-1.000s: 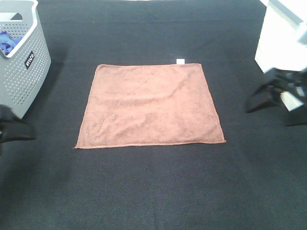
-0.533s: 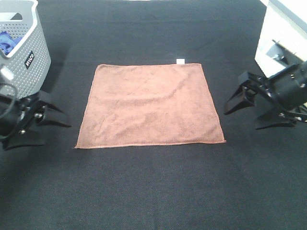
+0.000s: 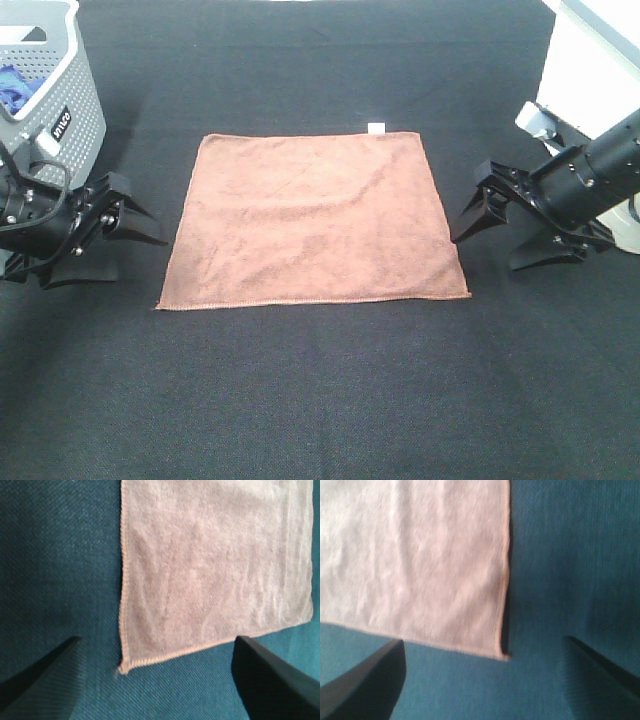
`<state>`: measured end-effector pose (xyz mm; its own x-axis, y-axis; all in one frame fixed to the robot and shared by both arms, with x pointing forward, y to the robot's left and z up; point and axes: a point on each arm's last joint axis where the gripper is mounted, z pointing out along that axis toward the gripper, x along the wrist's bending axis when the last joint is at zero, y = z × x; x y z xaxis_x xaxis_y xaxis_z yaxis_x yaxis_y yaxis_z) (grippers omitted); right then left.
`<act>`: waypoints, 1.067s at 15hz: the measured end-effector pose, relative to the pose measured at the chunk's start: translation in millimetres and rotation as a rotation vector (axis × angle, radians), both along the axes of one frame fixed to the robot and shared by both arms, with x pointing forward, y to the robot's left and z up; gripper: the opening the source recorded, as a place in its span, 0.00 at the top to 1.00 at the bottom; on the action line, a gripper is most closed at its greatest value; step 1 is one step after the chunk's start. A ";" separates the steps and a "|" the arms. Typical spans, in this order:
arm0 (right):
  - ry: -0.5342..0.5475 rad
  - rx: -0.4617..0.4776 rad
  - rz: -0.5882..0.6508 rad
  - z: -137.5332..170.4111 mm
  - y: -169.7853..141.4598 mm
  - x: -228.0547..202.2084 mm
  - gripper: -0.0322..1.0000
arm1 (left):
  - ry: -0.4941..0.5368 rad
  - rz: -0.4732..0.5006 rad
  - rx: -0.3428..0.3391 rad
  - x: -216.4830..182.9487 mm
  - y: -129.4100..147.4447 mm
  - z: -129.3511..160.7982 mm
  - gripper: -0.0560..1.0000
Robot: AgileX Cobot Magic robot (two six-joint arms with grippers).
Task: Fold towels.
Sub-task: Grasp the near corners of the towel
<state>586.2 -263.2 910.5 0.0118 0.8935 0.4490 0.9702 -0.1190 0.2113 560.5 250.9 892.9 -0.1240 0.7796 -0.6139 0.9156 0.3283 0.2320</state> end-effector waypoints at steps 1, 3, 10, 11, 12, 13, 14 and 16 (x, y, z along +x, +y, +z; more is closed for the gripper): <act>0.000 0.002 -0.002 -1.9 0.1 3.9 0.21 | 0.008 0.005 0.001 0.7 0.3 -3.2 0.23; -0.002 0.007 -0.005 -6.5 0.2 13.2 0.21 | 0.034 0.006 0.027 0.8 -2.8 -14.8 0.23; 0.033 0.023 -0.005 -31.7 1.0 30.6 0.24 | 0.007 -0.050 0.069 19.6 -43.4 -28.2 0.23; 0.043 0.038 -0.004 -34.1 0.7 31.8 0.25 | 0.008 -0.070 0.038 25.8 -55.5 -30.7 0.23; 0.048 0.053 -0.002 -36.6 1.4 32.4 0.26 | 0.010 -0.080 0.020 28.6 -63.1 -32.6 0.23; 0.051 0.074 -0.009 -37.9 2.9 32.9 0.27 | 0.013 -0.076 0.003 30.7 -68.3 -33.8 0.23; 0.057 0.098 -0.008 -40.5 4.7 32.9 0.29 | 0.023 -0.071 -0.020 31.7 -72.0 -35.6 0.23; 0.067 0.140 0.018 -45.2 13.7 32.5 0.32 | 0.031 -0.058 -0.046 35.2 -75.8 -38.6 0.29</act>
